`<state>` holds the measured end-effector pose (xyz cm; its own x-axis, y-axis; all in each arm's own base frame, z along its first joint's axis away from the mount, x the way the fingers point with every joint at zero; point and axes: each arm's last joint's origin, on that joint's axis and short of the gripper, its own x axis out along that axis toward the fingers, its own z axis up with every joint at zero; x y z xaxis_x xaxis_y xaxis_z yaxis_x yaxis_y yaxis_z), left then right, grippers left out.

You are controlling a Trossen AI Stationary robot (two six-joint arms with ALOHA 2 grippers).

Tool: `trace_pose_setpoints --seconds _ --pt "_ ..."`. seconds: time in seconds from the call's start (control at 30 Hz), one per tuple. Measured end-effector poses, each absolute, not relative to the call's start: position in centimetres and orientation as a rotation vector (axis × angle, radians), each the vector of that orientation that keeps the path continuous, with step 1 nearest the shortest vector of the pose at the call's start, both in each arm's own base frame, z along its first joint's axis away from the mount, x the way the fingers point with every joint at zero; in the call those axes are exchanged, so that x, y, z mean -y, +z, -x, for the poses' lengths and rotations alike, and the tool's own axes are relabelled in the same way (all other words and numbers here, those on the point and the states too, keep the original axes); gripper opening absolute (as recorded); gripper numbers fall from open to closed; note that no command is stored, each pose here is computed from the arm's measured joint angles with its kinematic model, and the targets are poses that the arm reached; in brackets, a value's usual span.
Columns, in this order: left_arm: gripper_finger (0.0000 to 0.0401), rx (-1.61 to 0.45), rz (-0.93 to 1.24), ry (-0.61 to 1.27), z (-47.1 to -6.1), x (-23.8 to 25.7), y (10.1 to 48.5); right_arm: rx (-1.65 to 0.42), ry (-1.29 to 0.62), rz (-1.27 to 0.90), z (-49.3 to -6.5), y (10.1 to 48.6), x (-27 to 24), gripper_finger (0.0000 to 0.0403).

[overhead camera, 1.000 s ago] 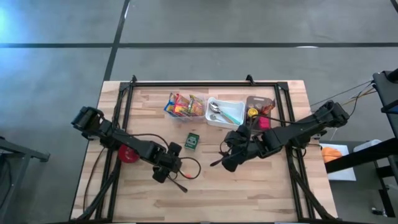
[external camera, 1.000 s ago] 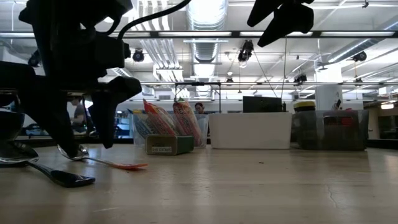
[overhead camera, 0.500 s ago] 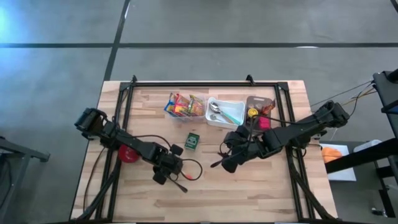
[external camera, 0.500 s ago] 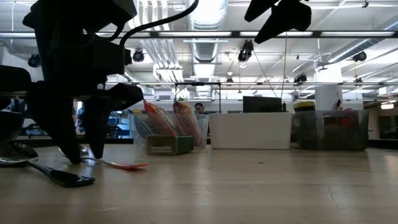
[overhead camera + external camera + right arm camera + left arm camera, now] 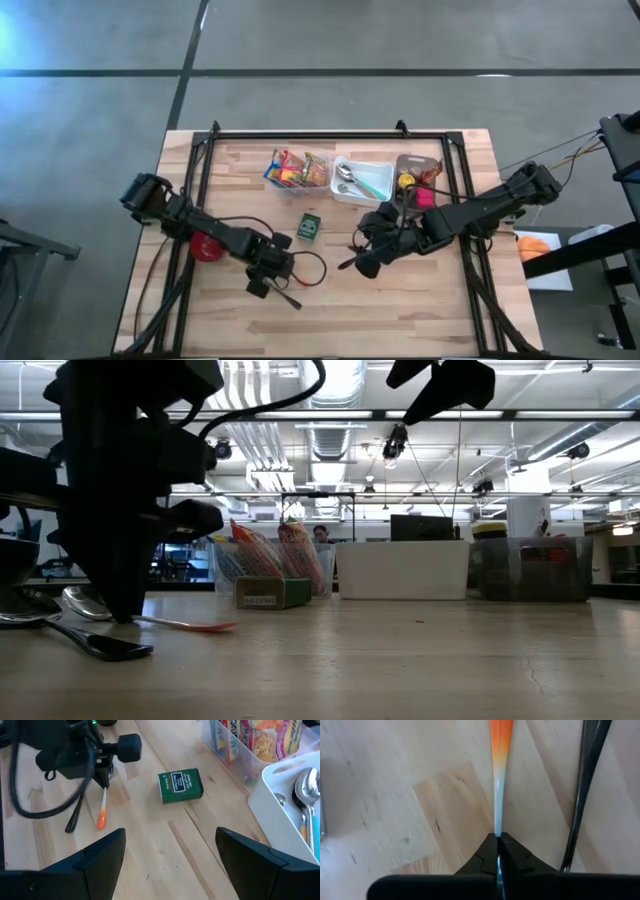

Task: Pick & Place Food Item
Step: Put the orange and white spoon into the white bin

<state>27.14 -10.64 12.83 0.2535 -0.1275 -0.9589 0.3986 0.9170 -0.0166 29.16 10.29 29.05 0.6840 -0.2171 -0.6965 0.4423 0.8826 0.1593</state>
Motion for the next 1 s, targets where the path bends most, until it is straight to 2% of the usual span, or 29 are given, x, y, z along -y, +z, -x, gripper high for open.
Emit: trace_pose_setpoints --seconds 0.17,0.37,0.57,0.8,1.0 --pt "0.0001 -1.275 -0.210 -0.409 -27.0 10.8 13.7 -0.753 -0.332 -0.228 -29.7 28.4 -10.7 0.0306" --pt "0.0000 -1.164 -0.162 -0.386 -27.7 10.9 16.4 -0.820 -0.228 0.007 -30.5 26.5 -13.1 0.0306" --pt "0.0000 -1.060 -0.130 -0.346 -27.4 10.6 19.0 -0.774 -0.255 0.210 -31.7 25.9 -16.0 0.0306" --pt "0.0000 -0.900 0.081 -0.247 -28.0 9.3 22.0 -0.728 -0.208 0.465 -34.3 25.9 -20.4 0.0306" --pt "0.0000 -0.873 0.241 -0.262 -27.9 8.8 23.1 -0.712 -0.255 0.801 -36.3 25.4 -24.1 0.0306"
